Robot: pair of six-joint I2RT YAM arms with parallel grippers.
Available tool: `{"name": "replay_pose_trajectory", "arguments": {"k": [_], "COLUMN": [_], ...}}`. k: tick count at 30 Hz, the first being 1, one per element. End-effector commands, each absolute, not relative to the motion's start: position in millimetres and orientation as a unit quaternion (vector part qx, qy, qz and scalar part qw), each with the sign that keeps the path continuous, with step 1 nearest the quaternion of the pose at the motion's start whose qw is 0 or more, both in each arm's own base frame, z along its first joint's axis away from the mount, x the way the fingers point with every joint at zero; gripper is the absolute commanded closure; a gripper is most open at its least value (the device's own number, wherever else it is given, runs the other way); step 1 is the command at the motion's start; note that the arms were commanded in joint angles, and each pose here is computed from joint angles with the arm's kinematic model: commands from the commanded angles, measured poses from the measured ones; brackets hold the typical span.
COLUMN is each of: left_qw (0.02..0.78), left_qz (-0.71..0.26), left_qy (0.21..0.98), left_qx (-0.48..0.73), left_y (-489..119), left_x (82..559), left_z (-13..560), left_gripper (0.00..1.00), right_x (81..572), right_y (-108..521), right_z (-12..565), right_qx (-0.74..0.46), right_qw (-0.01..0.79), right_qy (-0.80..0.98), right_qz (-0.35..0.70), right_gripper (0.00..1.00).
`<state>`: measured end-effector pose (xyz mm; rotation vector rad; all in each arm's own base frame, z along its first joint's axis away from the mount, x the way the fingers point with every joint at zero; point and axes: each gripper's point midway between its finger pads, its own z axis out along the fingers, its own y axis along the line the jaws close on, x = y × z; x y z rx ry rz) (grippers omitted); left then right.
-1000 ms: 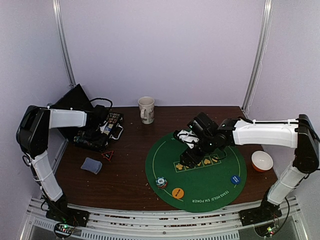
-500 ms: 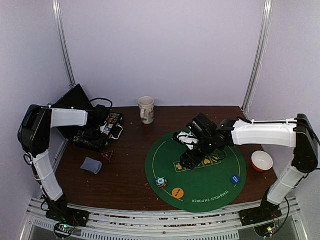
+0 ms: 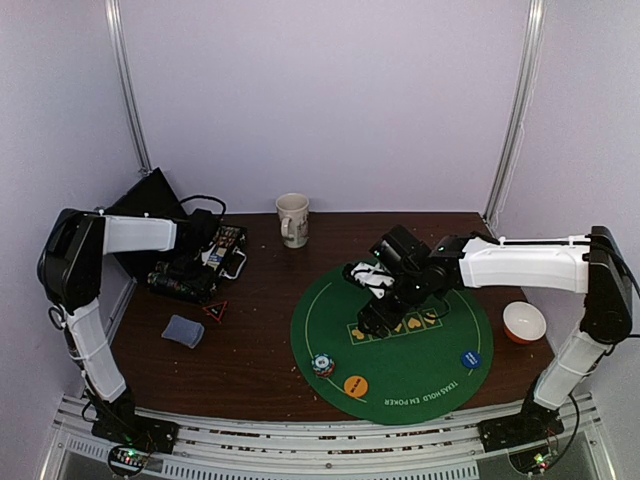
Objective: Distribute texas hold em gaming equipment
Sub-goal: Pick up the pile of poker chips from the chip case.
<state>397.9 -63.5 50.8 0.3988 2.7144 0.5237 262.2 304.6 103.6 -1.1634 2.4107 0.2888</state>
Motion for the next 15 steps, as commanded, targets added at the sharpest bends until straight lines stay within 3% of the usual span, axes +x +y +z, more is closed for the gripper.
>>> {"name": "replay_pose_trajectory", "arguments": {"k": [1,6,15], "left_qw": [0.182,0.185,0.153], "left_qz": [0.172,0.142,0.129], "left_qy": [0.957,0.959,0.969], "left_qx": [0.149,0.160,0.143], "left_y": [-71.1,-81.7,-72.2], "left_x": [406.7,406.1,399.9], "left_z": [50.6,48.1,28.2], "left_gripper": [0.41,0.48,0.50], "right_x": [261.4,260.9,259.8], "right_y": [304.1,303.1,301.1], "right_z": [104.5,102.9,104.2], "right_qx": [-0.425,-0.424,-0.424], "right_qw": [0.214,0.211,0.210], "right_qy": [0.873,0.875,0.875], "right_qz": [0.104,0.103,0.101], "right_gripper": [0.18,0.18,0.17]}}
